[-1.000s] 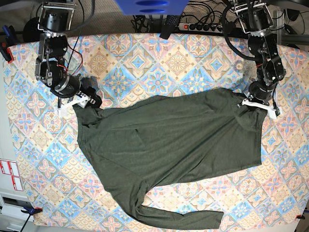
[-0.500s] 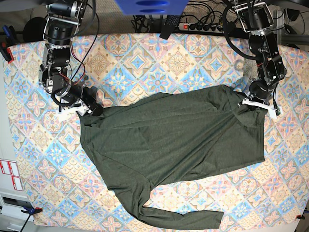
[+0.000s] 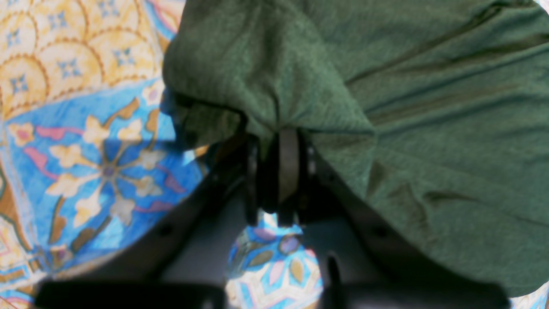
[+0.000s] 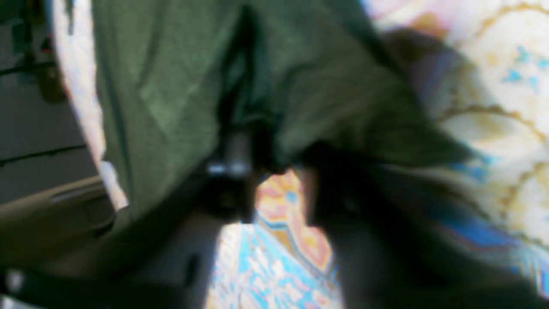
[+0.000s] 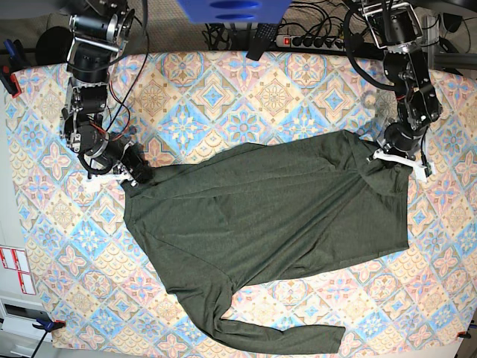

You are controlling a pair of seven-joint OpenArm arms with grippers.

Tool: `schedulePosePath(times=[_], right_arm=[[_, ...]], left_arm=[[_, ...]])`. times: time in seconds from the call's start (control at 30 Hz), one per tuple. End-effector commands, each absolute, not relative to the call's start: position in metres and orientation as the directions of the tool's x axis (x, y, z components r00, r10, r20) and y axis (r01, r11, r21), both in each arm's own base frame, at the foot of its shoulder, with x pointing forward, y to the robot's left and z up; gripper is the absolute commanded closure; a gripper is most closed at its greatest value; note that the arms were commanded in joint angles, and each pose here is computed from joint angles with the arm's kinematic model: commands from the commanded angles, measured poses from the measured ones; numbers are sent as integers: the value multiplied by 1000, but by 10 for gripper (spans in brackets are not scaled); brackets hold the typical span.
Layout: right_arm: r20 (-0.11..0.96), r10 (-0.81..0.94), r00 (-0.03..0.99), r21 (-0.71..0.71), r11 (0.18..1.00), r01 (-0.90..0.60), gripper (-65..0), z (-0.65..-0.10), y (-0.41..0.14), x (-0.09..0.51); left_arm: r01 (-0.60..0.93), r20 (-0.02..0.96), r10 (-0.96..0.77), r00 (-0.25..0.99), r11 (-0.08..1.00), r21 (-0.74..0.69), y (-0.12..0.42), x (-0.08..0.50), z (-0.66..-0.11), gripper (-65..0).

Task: Fold the T-shirt properly
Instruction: 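Pull the shirt shoulders apart with both grippers toward the table edge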

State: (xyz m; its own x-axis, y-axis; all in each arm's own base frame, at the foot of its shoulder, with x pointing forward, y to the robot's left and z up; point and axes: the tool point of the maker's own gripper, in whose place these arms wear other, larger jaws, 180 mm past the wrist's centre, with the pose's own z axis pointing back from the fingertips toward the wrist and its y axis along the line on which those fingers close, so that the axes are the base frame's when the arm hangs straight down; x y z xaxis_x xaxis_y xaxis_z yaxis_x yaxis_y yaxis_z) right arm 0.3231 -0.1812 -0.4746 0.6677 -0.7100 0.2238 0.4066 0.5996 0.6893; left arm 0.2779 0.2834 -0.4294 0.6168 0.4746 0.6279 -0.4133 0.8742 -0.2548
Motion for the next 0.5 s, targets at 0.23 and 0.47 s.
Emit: schedulePosePath(times=[0.23, 0.47], right_arm=[[224, -754, 617, 692, 569, 444, -35, -470, -210, 315], [273, -779, 565, 658, 579, 480, -35, -459, -254, 284]], left_arm=[[-373, 703, 421, 574, 898, -233, 289, 283, -398, 0], [-369, 702, 381, 601, 912, -179, 303, 270, -399, 0]])
